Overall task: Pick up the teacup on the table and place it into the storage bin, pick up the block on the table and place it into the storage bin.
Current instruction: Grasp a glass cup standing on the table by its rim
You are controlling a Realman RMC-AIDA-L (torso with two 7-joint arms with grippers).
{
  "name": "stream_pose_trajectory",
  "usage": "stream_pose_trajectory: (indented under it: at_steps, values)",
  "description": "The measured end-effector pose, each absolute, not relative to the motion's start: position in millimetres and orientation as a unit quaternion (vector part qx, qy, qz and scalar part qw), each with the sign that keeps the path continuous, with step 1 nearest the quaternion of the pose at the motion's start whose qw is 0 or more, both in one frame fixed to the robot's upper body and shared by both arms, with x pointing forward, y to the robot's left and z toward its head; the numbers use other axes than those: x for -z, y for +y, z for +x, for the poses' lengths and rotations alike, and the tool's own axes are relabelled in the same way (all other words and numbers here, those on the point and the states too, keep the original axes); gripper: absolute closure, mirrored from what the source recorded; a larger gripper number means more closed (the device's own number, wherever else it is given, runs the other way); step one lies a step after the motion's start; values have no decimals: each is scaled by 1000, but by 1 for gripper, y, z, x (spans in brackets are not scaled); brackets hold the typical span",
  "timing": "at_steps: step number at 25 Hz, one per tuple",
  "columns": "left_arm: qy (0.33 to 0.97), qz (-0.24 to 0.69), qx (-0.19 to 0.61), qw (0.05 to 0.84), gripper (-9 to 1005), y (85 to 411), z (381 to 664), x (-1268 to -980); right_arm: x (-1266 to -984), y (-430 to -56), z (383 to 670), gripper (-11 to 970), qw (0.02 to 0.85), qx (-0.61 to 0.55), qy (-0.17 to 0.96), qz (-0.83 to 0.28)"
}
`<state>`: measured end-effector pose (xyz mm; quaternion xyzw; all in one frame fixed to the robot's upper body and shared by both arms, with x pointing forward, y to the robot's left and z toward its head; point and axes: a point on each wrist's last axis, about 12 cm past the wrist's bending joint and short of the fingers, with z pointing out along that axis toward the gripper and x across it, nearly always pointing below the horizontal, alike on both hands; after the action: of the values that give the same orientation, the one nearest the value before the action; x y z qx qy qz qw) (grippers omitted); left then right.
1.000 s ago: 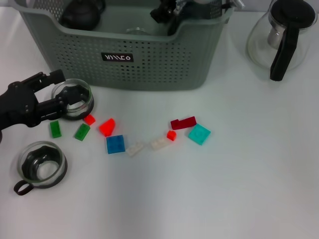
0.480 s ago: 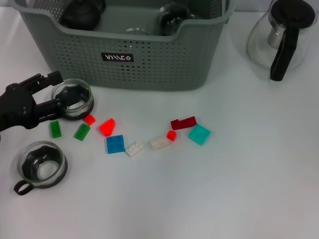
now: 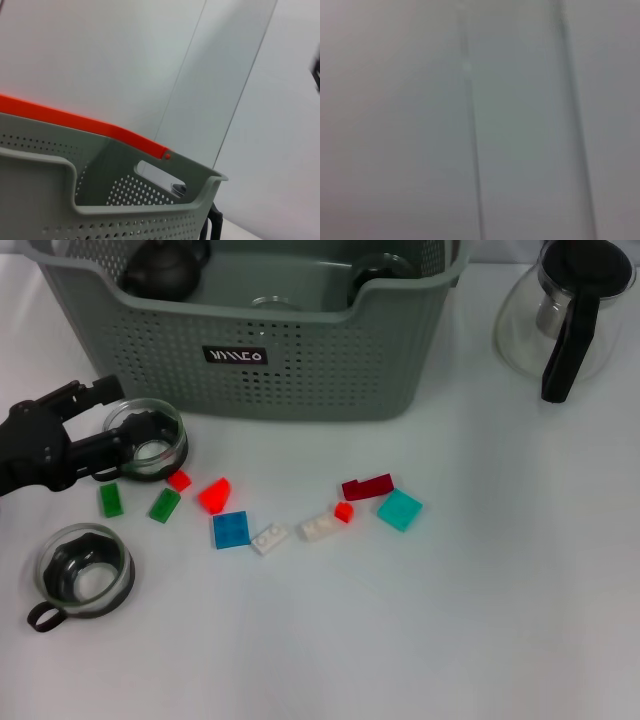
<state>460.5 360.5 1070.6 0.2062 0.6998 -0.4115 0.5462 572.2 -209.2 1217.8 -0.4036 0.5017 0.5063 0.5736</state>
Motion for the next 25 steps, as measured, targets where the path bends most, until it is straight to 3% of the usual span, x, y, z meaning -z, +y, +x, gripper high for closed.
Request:
stream_pose_trajectory:
  at_steps: [6, 11, 17, 25]
  values:
    - [699, 210, 410, 547, 152, 362, 463, -1073, -1164, -252, 531, 346, 510, -499, 541, -445]
    - [708, 219, 422, 523, 154, 372, 461, -1083, -1139, -274, 519, 346, 480, -465, 606, -431]
    - [759, 262, 418, 424, 155, 387, 470, -1118, -1132, -277, 518, 346, 466, -456, 625, -430]
    - [793, 392, 352, 306, 160, 354, 512, -1159, -1133, -273, 525, 345, 452, -463, 630, -429]
